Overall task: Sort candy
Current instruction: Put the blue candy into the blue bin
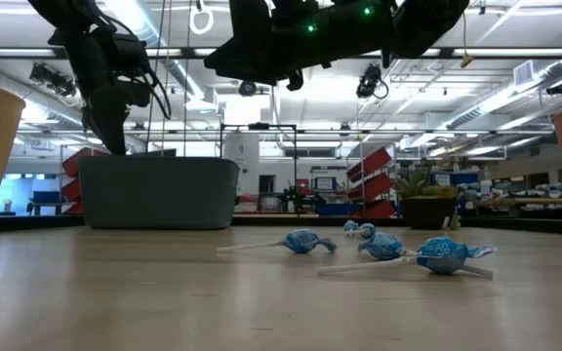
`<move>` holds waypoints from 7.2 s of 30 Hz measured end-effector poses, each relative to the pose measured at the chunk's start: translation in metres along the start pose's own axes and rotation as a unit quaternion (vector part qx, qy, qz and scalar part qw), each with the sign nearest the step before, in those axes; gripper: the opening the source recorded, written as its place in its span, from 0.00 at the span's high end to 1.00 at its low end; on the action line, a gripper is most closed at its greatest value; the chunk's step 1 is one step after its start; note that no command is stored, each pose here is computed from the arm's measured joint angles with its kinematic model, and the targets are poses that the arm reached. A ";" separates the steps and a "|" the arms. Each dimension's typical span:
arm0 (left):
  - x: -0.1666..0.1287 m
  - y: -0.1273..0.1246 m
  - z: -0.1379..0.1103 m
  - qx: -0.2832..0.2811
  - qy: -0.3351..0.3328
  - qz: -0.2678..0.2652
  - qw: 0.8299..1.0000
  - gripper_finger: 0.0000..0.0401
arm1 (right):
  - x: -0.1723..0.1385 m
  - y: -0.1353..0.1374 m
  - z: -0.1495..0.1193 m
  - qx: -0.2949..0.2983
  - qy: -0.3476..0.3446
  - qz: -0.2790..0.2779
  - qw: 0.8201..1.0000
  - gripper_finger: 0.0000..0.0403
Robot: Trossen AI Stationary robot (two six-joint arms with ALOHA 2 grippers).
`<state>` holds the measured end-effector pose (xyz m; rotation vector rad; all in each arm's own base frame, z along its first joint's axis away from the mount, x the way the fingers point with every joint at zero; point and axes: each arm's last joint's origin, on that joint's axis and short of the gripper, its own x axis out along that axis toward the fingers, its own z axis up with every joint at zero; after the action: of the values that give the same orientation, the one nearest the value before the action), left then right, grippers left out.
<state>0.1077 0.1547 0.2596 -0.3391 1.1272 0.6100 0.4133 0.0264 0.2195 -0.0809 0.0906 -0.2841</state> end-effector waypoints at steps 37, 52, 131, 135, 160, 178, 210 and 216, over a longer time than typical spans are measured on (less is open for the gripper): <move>0.000 0.000 0.001 -0.005 -0.003 0.001 1.000 0.75 | 0.000 0.000 0.000 0.000 0.000 0.002 1.000 0.66; 0.000 0.001 0.002 -0.004 -0.008 0.003 1.000 0.67 | 0.000 0.000 0.000 0.000 0.000 0.002 1.000 0.65; -0.087 -0.208 0.021 0.303 -0.301 -0.276 0.861 0.66 | -0.114 0.067 0.017 0.004 0.295 0.156 0.943 0.63; -0.082 -0.217 0.014 0.294 -0.302 -0.284 0.861 0.66 | -0.116 0.070 0.017 0.001 0.295 0.159 0.942 0.63; -0.091 -0.251 -0.022 0.280 -0.355 -0.253 0.855 0.66 | -0.079 0.098 -0.061 -0.007 0.333 0.123 0.935 0.64; -0.093 -0.262 -0.036 0.282 -0.357 -0.231 0.860 0.66 | -0.064 0.091 -0.079 -0.007 0.340 0.106 0.934 0.64; -0.085 -0.274 -0.040 0.290 -0.342 -0.231 0.864 0.66 | -0.049 0.092 -0.108 -0.017 0.337 0.106 0.936 0.64; -0.085 -0.274 -0.040 0.290 -0.342 -0.230 0.864 0.66 | -0.047 0.087 -0.110 -0.011 0.355 0.111 0.928 0.67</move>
<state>0.2209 -0.1075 0.3077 0.1401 0.4616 -0.0703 0.3808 0.1156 0.1062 0.0142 0.8194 -0.0725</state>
